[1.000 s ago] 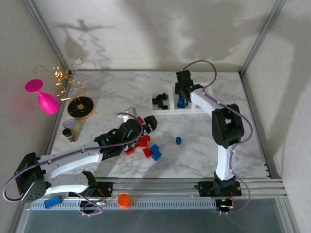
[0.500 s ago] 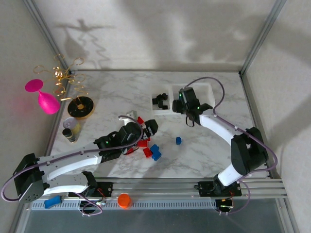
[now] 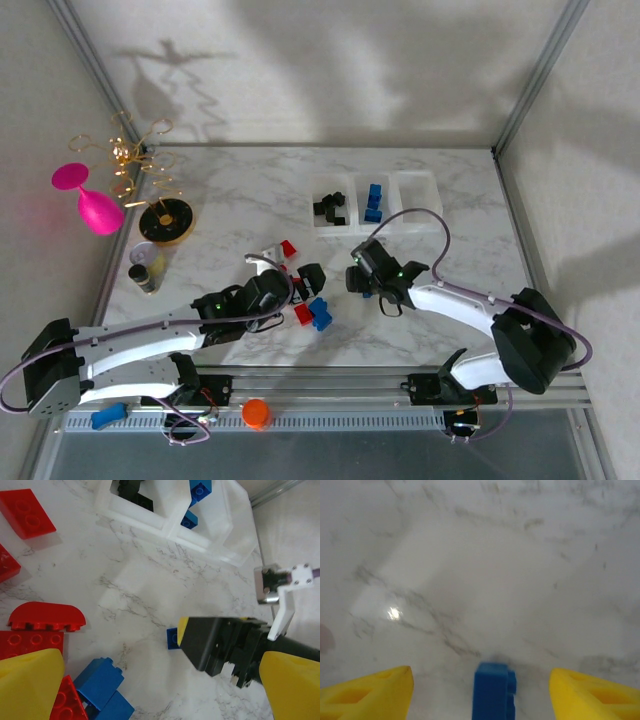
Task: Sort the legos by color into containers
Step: Pick up the lego from the center of the table.
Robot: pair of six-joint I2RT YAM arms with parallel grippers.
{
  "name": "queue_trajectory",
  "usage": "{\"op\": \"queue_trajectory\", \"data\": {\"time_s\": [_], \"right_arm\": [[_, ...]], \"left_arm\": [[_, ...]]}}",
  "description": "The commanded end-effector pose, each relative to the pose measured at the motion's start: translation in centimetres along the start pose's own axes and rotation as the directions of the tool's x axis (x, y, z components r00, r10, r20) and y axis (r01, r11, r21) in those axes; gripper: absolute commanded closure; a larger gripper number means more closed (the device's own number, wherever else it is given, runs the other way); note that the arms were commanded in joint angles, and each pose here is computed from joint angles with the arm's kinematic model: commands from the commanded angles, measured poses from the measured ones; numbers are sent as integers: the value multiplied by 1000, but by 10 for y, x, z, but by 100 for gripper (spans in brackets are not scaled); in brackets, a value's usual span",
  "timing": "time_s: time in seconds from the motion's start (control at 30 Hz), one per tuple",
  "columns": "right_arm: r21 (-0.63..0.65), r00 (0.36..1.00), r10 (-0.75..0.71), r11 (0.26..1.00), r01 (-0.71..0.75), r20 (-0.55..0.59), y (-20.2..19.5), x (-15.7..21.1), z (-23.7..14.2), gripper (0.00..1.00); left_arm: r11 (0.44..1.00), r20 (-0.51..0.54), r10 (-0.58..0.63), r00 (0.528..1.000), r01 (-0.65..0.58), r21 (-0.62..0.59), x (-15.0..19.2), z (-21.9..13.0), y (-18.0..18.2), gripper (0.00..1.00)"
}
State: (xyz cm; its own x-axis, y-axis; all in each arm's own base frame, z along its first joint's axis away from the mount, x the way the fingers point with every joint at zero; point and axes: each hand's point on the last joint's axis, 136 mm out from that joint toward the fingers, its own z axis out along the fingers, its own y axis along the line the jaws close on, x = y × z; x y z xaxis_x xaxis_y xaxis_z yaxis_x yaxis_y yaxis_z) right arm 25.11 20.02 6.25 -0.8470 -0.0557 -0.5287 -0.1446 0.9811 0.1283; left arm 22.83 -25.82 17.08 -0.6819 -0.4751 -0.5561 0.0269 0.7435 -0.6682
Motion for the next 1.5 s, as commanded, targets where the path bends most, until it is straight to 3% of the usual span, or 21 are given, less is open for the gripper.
{"op": "queue_trajectory", "data": {"time_s": [0.0,0.13,0.27,0.87,1.07,1.47], "right_arm": [[39,999,43,998,-43,-17,-7,19,-1,28],[64,999,34,997,-32,-35,-12,30,7,36],[82,1000,14,997,-12,-21,-12,26,10,47],[91,1000,-20,996,19,17,-4,9,17,78],[31,997,21,999,-24,81,2,-21,-4,79],[101,978,63,991,-85,201,-34,-113,-8,79]], "left_arm": [[999,25,-31,999,32,-8,0,-2,6,0],[999,23,-37,999,37,-1,2,-1,6,0],[1000,24,-30,999,30,-5,1,0,5,0],[1000,42,-15,999,16,-18,-3,-1,5,0],[1000,62,-3,998,5,-21,-9,-3,3,0],[1000,105,22,994,-21,-6,-35,-1,-16,1]]}}
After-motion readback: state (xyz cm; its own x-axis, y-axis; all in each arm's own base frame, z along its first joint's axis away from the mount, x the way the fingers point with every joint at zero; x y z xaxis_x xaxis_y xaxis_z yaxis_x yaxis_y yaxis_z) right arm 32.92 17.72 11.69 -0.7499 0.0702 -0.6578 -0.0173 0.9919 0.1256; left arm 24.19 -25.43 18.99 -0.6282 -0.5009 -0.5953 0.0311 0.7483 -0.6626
